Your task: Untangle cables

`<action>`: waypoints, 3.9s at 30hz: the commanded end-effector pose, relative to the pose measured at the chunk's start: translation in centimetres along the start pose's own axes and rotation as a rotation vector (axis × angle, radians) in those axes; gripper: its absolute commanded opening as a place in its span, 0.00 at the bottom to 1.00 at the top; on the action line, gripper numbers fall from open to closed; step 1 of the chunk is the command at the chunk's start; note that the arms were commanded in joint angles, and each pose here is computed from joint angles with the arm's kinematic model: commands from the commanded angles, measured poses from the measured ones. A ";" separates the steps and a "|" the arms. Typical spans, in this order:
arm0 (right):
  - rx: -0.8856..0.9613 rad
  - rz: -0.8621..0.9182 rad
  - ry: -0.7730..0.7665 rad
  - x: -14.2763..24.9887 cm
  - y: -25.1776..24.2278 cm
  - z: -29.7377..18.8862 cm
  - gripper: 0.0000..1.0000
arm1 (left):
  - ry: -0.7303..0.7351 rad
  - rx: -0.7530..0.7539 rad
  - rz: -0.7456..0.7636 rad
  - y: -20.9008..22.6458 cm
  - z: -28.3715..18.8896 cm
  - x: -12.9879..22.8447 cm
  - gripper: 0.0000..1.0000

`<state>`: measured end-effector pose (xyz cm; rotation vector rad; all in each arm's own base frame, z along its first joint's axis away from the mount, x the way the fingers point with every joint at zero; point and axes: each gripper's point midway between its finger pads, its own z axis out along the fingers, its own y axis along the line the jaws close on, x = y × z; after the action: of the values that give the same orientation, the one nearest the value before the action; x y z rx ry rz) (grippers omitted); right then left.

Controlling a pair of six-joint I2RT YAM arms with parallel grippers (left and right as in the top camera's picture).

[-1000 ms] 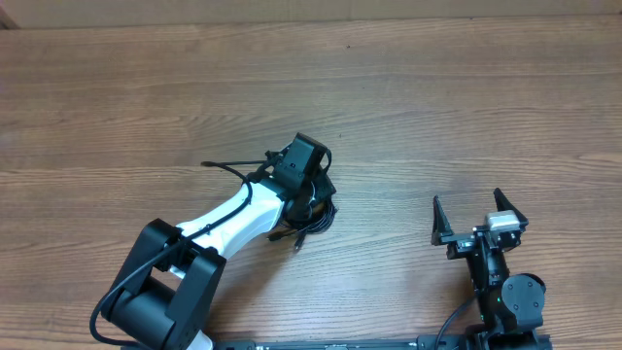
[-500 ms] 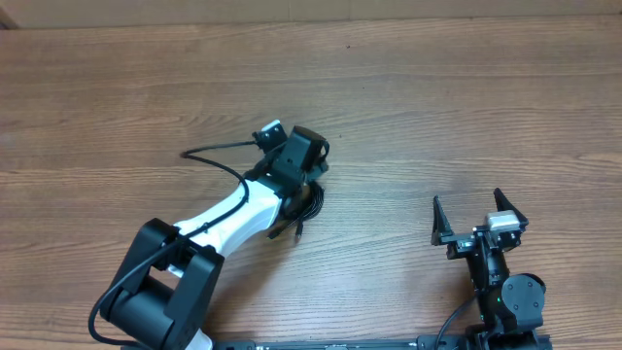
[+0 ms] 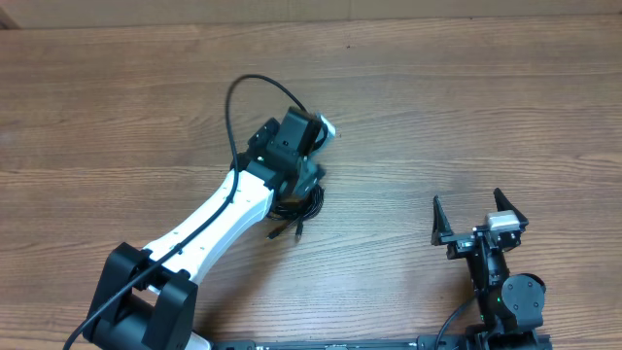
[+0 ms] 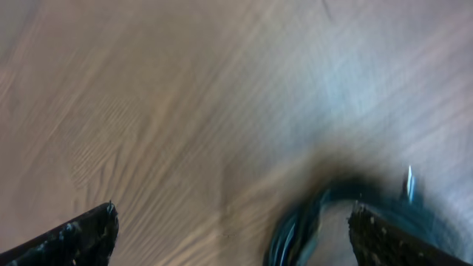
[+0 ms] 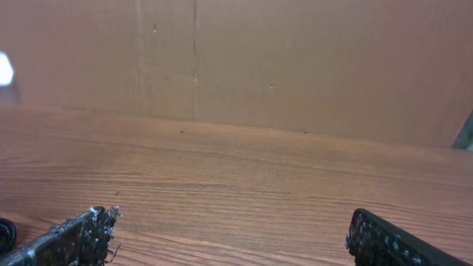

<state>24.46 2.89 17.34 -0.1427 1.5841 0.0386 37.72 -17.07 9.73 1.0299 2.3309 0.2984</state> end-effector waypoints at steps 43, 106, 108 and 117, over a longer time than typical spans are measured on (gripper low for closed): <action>-0.002 -0.005 0.002 0.3 0.1 0.0 1.00 | 0.048 0.379 -0.525 -4.3 7.8 1.9 0.04; -0.002 -0.005 0.002 0.3 0.1 0.0 1.00 | 0.294 0.482 -0.954 -9.7 5.4 2.7 0.05; -0.002 -0.005 0.001 0.3 0.1 0.0 1.00 | 0.298 0.467 -0.971 -9.6 5.5 2.8 0.04; -0.002 -0.005 0.002 0.3 0.1 0.0 1.00 | 0.348 0.397 -1.082 -9.1 5.7 3.7 0.04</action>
<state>24.47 2.89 17.31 -0.1428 1.5849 0.0386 33.28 -23.01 0.91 -0.0873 2.9265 -0.6059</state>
